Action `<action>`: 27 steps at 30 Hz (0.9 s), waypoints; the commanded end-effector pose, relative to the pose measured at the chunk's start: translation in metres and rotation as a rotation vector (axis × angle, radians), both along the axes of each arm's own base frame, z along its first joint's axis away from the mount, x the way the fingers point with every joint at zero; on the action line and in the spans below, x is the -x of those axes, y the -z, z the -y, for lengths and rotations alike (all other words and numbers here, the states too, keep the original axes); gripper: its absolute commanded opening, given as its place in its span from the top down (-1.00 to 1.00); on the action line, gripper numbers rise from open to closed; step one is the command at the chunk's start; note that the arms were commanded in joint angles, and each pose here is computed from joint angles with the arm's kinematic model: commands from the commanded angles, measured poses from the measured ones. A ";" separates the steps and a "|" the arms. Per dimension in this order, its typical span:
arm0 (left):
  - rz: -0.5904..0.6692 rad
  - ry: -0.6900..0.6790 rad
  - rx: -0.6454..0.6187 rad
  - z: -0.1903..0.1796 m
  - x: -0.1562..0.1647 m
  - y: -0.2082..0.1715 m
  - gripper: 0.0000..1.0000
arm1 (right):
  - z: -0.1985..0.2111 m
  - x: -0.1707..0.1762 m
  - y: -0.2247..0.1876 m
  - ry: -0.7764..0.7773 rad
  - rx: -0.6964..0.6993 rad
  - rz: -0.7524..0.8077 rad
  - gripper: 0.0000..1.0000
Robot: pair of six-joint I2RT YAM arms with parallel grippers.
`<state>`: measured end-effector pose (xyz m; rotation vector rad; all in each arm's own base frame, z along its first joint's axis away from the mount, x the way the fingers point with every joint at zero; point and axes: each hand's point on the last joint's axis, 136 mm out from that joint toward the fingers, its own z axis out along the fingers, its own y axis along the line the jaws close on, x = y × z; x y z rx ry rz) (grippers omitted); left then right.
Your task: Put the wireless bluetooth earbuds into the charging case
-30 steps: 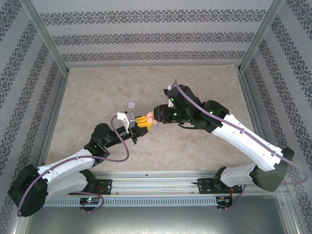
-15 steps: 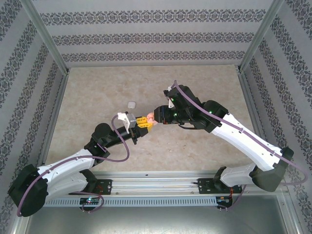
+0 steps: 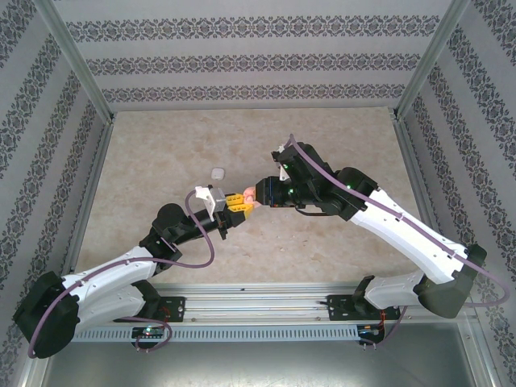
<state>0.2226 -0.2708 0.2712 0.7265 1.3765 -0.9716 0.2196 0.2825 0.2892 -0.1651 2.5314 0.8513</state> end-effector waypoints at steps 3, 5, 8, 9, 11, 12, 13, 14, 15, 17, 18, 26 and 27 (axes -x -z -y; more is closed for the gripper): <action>0.080 -0.002 0.081 -0.002 -0.001 -0.039 1.00 | 0.009 0.010 0.020 -0.001 0.067 -0.098 0.36; 0.079 -0.002 0.078 -0.002 -0.002 -0.038 1.00 | 0.009 0.012 0.022 -0.006 0.076 -0.113 0.38; 0.079 -0.003 0.077 -0.001 -0.003 -0.038 1.00 | 0.011 0.014 0.023 -0.007 0.083 -0.120 0.37; 0.079 -0.001 0.077 -0.001 -0.003 -0.039 1.00 | 0.011 0.014 0.022 -0.006 0.080 -0.114 0.33; 0.077 -0.001 0.076 0.000 -0.003 -0.038 1.00 | 0.011 0.012 0.017 -0.007 0.070 -0.095 0.28; 0.076 0.000 0.075 0.000 -0.003 -0.037 1.00 | 0.012 0.011 0.012 -0.006 0.063 -0.077 0.26; 0.074 0.001 0.073 0.000 -0.003 -0.036 1.00 | 0.014 0.010 0.006 0.000 0.061 -0.054 0.24; 0.073 0.002 0.072 0.000 -0.003 -0.036 1.00 | 0.016 0.008 -0.001 0.004 0.057 -0.032 0.22; 0.070 0.000 0.070 -0.001 -0.003 -0.035 1.00 | 0.018 0.006 -0.007 0.009 0.057 -0.011 0.22; 0.067 0.002 0.067 -0.001 -0.002 -0.035 1.00 | 0.025 0.003 -0.019 0.021 0.054 0.024 0.21; 0.067 0.004 0.065 -0.001 -0.001 -0.035 1.00 | 0.028 0.002 -0.023 0.024 0.050 0.036 0.20; 0.043 0.098 0.041 0.006 0.013 -0.034 1.00 | 0.042 -0.018 -0.034 0.045 -0.037 0.029 0.19; 0.041 0.113 0.041 0.007 0.015 -0.034 1.00 | 0.042 -0.020 -0.031 0.041 -0.053 0.011 0.19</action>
